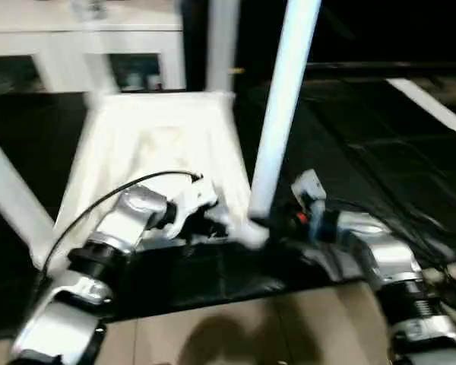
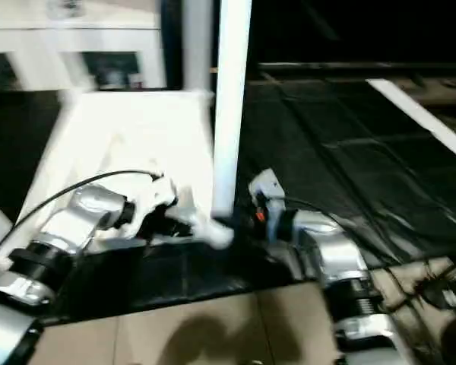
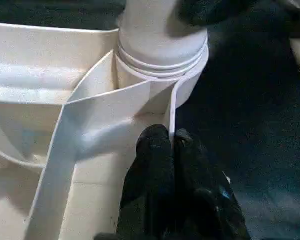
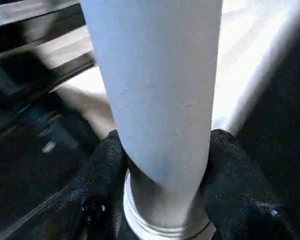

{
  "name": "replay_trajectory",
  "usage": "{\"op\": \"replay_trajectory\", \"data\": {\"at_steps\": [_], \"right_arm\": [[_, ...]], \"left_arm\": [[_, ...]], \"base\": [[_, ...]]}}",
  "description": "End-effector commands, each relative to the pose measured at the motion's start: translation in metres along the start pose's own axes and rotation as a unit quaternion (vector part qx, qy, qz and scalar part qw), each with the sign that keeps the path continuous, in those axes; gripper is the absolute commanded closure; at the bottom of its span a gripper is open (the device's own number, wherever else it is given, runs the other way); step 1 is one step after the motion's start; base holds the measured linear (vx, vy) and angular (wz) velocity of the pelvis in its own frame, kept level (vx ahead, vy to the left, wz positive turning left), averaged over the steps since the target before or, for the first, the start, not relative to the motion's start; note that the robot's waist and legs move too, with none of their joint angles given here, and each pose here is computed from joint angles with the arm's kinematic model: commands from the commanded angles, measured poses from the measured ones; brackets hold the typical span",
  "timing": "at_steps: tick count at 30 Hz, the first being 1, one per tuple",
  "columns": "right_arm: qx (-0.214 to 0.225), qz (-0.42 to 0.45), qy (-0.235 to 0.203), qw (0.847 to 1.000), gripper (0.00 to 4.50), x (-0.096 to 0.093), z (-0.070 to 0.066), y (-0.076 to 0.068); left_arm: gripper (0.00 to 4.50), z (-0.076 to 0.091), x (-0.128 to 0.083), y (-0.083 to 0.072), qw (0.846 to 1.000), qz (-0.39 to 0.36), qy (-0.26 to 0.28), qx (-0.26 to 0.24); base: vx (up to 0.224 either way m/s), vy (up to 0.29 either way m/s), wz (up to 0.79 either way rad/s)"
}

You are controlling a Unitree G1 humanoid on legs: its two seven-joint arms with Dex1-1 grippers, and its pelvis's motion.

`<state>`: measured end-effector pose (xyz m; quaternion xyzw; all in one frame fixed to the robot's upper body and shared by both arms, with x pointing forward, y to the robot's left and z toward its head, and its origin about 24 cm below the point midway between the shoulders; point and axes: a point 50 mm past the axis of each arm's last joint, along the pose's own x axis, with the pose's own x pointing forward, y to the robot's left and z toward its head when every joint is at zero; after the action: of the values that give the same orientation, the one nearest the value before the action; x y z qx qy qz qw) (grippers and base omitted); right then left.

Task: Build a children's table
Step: Rotate leg to tighten

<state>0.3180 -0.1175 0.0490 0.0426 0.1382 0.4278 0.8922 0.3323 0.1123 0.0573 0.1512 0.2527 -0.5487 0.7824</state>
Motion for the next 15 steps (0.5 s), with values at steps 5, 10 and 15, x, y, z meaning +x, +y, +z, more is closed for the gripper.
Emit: {"op": "replay_trajectory", "data": {"at_steps": [5,10,15], "right_arm": [[0.005,-0.067,-0.008,0.998,2.54,0.039,0.007,0.019],[0.016,-0.088,-0.023,0.996,2.54,0.049,0.012,0.026],[0.023,-0.083,-0.045,0.995,1.65,0.043,0.016,0.023]], "left_arm": [[4.50,0.041,0.022,-0.006,0.996,0.050,-0.073,-0.023],[4.50,0.047,0.028,-0.011,0.992,0.074,-0.089,-0.040],[4.50,0.044,0.024,-0.011,0.993,0.069,-0.090,-0.034]], "base": [[0.000,0.000,0.00],[0.000,0.000,0.00],[0.000,0.000,0.00]]}}
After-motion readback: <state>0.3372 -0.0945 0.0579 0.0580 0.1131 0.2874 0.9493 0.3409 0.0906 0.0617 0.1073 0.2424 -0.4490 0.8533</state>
